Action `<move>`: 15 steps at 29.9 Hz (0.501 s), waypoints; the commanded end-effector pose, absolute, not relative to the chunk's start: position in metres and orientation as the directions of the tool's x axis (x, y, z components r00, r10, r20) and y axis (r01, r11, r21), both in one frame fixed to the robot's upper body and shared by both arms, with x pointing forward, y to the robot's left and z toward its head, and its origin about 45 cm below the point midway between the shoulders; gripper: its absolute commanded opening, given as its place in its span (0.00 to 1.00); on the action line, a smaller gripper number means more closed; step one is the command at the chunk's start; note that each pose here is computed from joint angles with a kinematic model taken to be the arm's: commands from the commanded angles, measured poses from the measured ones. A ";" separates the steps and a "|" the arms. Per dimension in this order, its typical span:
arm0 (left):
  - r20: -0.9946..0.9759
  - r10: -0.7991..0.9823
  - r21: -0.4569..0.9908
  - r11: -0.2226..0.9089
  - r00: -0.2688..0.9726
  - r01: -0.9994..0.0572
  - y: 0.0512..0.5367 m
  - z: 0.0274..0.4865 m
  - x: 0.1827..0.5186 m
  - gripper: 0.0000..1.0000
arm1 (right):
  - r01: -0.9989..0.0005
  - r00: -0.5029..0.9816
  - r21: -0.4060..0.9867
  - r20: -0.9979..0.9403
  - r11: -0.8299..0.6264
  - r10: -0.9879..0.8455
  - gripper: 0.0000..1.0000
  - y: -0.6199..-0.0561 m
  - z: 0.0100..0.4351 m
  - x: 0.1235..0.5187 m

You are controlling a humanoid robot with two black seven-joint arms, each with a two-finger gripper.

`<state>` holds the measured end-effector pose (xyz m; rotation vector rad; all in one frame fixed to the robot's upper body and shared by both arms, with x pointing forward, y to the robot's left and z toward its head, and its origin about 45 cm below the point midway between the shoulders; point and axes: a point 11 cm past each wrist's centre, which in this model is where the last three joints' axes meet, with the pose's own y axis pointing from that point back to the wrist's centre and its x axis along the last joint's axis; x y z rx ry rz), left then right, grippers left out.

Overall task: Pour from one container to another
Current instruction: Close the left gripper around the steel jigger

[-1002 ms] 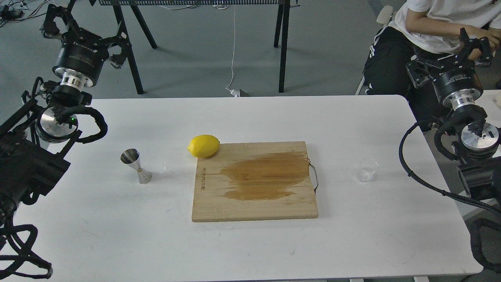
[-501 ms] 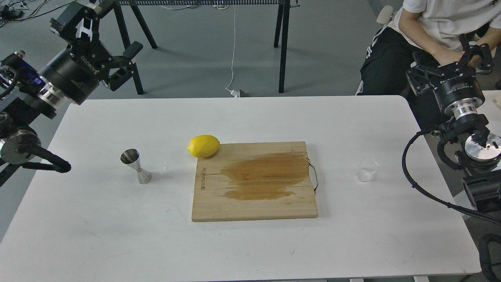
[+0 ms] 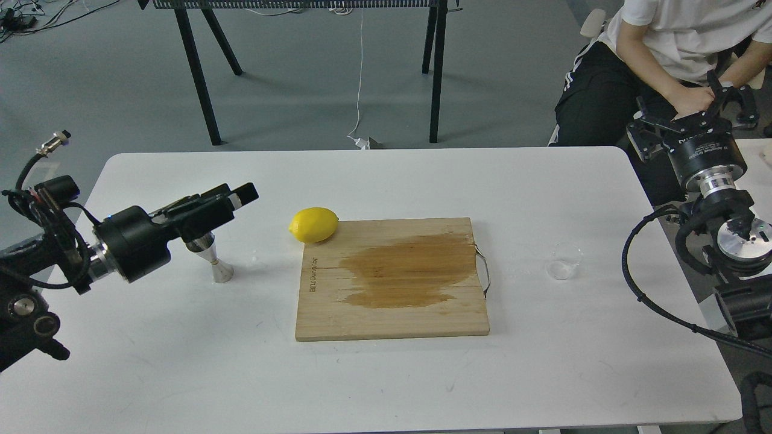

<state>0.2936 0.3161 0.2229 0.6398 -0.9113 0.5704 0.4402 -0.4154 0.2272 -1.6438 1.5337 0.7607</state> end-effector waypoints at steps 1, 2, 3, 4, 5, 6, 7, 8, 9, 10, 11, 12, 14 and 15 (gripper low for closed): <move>0.911 -0.196 0.400 0.633 0.362 -0.663 0.333 0.180 0.266 0.94 | -0.992 0.103 -0.125 -0.830 0.002 -0.549 1.00 -0.417 0.227 0.440; 0.904 -0.262 0.426 0.610 0.336 -0.669 0.340 0.169 0.260 0.94 | -0.992 0.101 -0.123 -0.829 0.002 -0.549 1.00 -0.418 0.227 0.439; 0.902 -0.265 0.431 0.586 0.341 -0.686 0.347 0.161 0.257 0.94 | -0.993 0.098 -0.121 -0.829 0.004 -0.551 1.00 -0.419 0.226 0.438; 0.900 -0.259 0.436 0.570 0.351 -0.697 0.351 0.155 0.256 0.94 | -0.993 0.097 -0.119 -0.830 0.005 -0.550 1.00 -0.420 0.225 0.438; 0.893 -0.257 0.449 0.550 0.369 -0.704 0.357 0.147 0.256 0.94 | -0.993 0.097 -0.119 -0.829 0.005 -0.551 1.00 -0.419 0.225 0.438; 0.888 -0.254 0.460 0.532 0.384 -0.711 0.363 0.139 0.256 0.94 | -0.993 0.095 -0.118 -0.830 0.006 -0.550 1.00 -0.420 0.225 0.437; 0.879 -0.252 0.476 0.509 0.404 -0.718 0.371 0.130 0.255 0.94 | -0.993 0.095 -0.118 -0.829 0.005 -0.551 1.00 -0.420 0.225 0.437; 0.872 -0.251 0.489 0.484 0.420 -0.725 0.379 0.122 0.255 0.94 | -0.993 0.094 -0.116 -0.829 0.005 -0.551 1.00 -0.420 0.224 0.437; 0.868 -0.245 0.496 0.461 0.431 -0.736 0.386 0.114 0.255 0.94 | -0.994 0.091 -0.113 -0.829 0.006 -0.551 1.00 -0.420 0.223 0.436; 0.865 -0.236 0.502 0.436 0.444 -0.747 0.392 0.104 0.256 0.93 | -0.994 0.088 -0.110 -0.830 0.007 -0.551 1.00 -0.421 0.221 0.435; 0.863 -0.222 0.505 0.419 0.455 -0.754 0.395 0.093 0.256 0.92 | -0.994 0.087 -0.109 -0.830 0.007 -0.551 1.00 -0.421 0.220 0.435; 0.859 -0.207 0.510 0.409 0.468 -0.757 0.397 0.083 0.255 0.91 | -0.994 0.087 -0.109 -0.830 0.007 -0.551 1.00 -0.421 0.220 0.435; 0.867 -0.179 0.495 0.409 0.465 -0.767 0.391 0.071 0.264 0.91 | -0.994 0.085 -0.109 -0.825 0.010 -0.559 1.00 -0.424 0.222 0.434; 0.870 -0.168 0.489 0.408 0.464 -0.771 0.387 0.067 0.269 0.91 | -0.994 0.084 -0.110 -0.823 0.013 -0.562 1.00 -0.427 0.223 0.434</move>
